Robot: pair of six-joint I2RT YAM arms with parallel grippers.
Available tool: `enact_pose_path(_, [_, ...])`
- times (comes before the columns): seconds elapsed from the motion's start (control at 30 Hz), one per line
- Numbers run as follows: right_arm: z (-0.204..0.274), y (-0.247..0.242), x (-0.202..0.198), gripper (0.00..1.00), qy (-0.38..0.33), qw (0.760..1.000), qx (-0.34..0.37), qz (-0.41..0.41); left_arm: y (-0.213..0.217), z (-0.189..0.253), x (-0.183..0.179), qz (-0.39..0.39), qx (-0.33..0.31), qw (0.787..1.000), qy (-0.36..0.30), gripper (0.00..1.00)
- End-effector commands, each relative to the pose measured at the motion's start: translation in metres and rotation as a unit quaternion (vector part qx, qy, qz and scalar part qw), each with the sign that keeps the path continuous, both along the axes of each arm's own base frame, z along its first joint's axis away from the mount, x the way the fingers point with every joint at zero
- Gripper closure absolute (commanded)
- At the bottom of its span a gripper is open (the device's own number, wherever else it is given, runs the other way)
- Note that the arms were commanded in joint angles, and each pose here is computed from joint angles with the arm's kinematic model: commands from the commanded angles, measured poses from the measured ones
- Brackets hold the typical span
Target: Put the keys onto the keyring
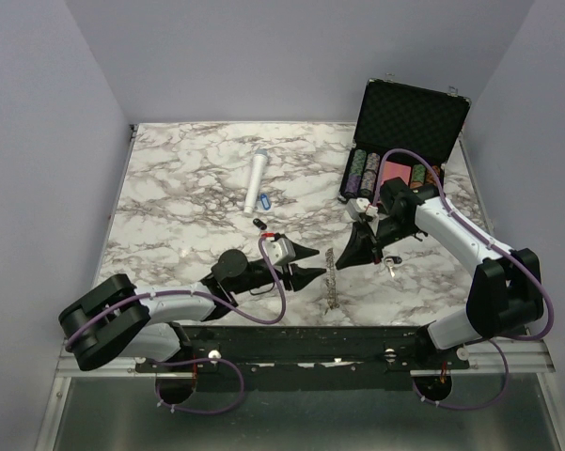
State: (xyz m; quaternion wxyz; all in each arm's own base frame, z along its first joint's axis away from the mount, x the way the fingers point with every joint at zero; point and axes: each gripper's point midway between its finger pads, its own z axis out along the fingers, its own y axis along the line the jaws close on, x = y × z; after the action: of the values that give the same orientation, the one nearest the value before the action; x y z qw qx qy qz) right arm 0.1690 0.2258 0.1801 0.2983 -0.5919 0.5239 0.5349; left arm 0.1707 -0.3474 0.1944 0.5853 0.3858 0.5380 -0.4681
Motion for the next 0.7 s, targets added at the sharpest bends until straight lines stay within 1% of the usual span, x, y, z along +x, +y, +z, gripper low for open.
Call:
enact_pose_path(0.0, [0.013,0.005,-0.006,1.00,-0.003,0.999,0.032,0.008,-0.008,0.022,-0.010,-0.039,-0.037,0.998,-0.020,0.52])
enact_pose_path(0.07, [0.013,0.005,-0.005,1.00,-0.004,0.999,0.032,0.007,-0.011,0.021,-0.012,-0.048,-0.036,0.998,-0.016,0.55])
enact_pose_path(0.23, [0.012,0.005,-0.005,1.00,-0.001,0.999,0.031,0.007,-0.019,0.018,-0.016,-0.073,-0.033,0.997,-0.002,0.58])
enact_pose_path(0.33, [0.012,0.005,-0.005,1.00,-0.003,0.999,0.032,0.007,-0.022,0.016,-0.015,-0.074,-0.033,0.997,0.004,0.59])
enact_pose_path(0.5, [0.012,0.005,-0.005,1.00,0.000,0.999,0.032,0.007,-0.024,0.010,-0.013,-0.072,-0.025,0.997,0.010,0.63])
enact_pose_path(0.63, [0.012,0.005,-0.006,1.00,0.000,0.999,0.032,0.007,-0.024,0.005,-0.012,-0.069,-0.014,0.997,0.015,0.68])
enact_pose_path(0.67, [0.013,0.005,-0.005,1.00,-0.002,0.999,0.033,0.007,-0.024,0.004,-0.012,-0.069,-0.013,0.997,0.016,0.72])
